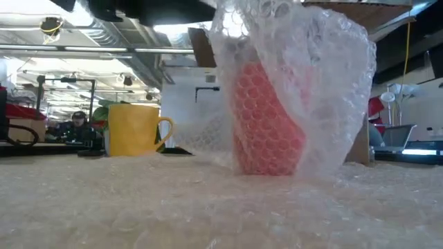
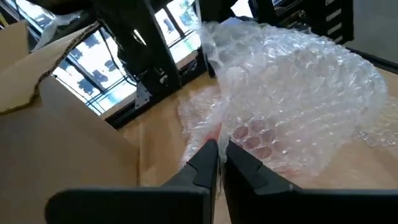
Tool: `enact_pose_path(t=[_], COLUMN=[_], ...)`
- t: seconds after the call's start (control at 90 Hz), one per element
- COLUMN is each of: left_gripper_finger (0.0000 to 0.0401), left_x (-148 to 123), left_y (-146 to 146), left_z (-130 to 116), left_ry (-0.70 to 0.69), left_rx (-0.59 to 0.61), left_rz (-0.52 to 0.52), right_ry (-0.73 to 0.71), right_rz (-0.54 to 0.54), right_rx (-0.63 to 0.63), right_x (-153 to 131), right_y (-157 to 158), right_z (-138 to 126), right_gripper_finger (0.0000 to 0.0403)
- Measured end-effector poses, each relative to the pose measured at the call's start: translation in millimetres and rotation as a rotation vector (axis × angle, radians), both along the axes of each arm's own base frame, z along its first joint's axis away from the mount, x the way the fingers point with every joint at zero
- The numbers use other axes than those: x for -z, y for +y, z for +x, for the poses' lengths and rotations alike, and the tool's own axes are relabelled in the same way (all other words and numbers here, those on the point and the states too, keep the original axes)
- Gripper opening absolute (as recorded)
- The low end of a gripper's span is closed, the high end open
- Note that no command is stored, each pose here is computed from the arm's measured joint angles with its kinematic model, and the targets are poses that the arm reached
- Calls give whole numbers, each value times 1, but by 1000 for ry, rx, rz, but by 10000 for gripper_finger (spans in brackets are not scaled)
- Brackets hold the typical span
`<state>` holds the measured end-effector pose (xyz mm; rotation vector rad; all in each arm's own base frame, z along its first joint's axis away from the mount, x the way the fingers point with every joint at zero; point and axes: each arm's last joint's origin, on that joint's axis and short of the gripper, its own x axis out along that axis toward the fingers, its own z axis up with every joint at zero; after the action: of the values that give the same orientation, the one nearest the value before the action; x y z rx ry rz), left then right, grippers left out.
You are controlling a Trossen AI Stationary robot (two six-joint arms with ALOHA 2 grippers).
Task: Wrap mug
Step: Wrap the orange mug with the bubble wrap
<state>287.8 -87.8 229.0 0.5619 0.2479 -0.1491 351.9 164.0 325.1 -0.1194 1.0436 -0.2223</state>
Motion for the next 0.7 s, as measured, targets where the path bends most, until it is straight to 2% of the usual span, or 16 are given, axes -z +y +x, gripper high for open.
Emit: enact_pose_path(t=[0.144,0.256,0.7], left_gripper_finger=[0,0,0], left_x=[2,9,28], left_y=[5,6,5], left_z=[6,15,46], left_ry=[-25,-46,16], left_rx=[26,63,105], left_rz=[-18,-24,-35], right_ry=[-82,-90,-94], right_rz=[16,21,27], right_rx=[-26,-30,-66], right_x=[-12,-14,-2], right_y=[5,6,10], right_z=[-3,-4,0], right_gripper_finger=[101,101,101])
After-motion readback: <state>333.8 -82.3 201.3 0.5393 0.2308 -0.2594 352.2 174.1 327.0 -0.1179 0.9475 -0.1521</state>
